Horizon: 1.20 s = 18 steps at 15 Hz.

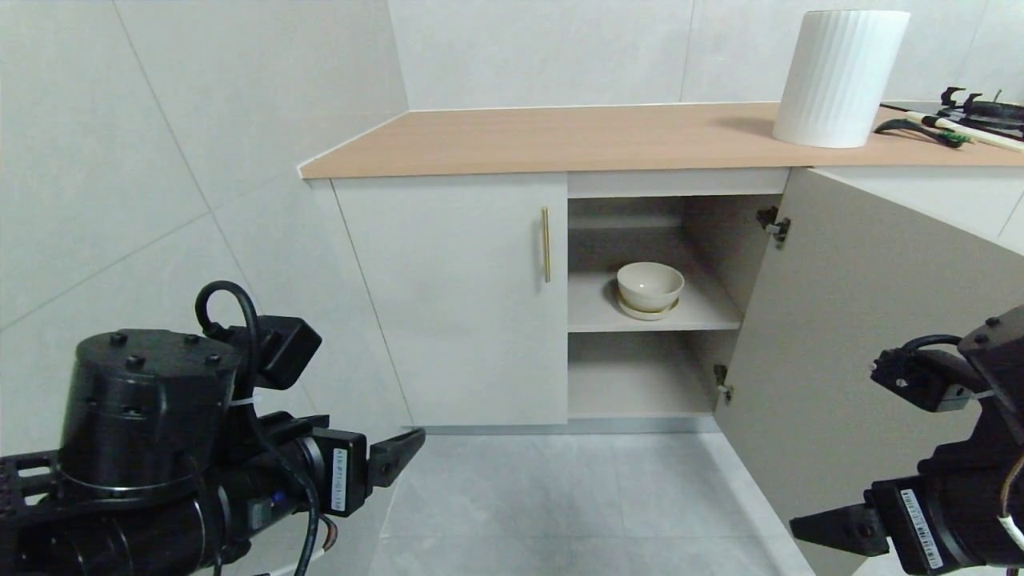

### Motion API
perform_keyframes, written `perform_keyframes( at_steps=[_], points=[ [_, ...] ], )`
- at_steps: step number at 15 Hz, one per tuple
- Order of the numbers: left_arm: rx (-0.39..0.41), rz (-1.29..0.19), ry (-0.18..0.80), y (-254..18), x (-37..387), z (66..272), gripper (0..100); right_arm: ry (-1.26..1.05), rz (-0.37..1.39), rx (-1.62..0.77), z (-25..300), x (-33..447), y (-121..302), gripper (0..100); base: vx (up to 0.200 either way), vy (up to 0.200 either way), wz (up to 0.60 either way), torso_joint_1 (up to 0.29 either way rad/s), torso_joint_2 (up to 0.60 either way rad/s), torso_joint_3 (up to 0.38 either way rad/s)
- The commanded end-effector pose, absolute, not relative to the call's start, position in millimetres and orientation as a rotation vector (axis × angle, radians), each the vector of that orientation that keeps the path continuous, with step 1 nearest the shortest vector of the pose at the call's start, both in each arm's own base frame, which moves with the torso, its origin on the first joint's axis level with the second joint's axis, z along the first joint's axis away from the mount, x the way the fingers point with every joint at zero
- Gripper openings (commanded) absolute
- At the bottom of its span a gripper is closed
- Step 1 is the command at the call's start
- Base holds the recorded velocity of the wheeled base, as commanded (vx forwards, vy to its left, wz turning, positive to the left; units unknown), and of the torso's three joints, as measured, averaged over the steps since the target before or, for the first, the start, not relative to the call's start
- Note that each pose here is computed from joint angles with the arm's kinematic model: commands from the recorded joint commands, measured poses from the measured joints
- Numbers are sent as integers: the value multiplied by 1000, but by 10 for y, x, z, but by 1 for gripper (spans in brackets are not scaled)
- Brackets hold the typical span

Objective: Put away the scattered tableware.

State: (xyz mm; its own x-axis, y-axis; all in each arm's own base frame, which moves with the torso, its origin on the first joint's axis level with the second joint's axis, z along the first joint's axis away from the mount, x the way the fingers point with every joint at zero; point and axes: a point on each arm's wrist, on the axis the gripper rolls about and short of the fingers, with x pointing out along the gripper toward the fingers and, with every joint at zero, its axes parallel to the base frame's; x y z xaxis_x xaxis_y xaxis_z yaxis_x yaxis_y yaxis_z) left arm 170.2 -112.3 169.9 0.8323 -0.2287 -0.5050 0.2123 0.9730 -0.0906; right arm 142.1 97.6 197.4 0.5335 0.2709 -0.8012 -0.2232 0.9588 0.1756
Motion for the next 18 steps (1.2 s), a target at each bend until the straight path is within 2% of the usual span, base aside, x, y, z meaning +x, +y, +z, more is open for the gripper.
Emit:
perform_keyframes(
  at_steps=[1,3,13,15,18],
  points=[
    [-30,-233,539,-1122,1703,1698,100,934,301,66,2037,1365,934,100,0,0,0,0,0,0],
    [-29,-228,538,-1121,1704,1698,100,933,286,59,2049,1328,904,100,0,0,0,0,0,0],
    [-23,-230,537,-1113,1692,1703,100,922,227,43,2077,1300,842,100,0,-200,0,0,4,3],
    [-22,-231,540,-1114,1692,1695,100,919,163,69,2091,1388,777,100,0,-200,0,-2,5,2],
    [-21,-232,543,-1111,1688,1685,100,901,34,89,2123,1553,550,100,0,0,0,0,0,0]
  ],
)
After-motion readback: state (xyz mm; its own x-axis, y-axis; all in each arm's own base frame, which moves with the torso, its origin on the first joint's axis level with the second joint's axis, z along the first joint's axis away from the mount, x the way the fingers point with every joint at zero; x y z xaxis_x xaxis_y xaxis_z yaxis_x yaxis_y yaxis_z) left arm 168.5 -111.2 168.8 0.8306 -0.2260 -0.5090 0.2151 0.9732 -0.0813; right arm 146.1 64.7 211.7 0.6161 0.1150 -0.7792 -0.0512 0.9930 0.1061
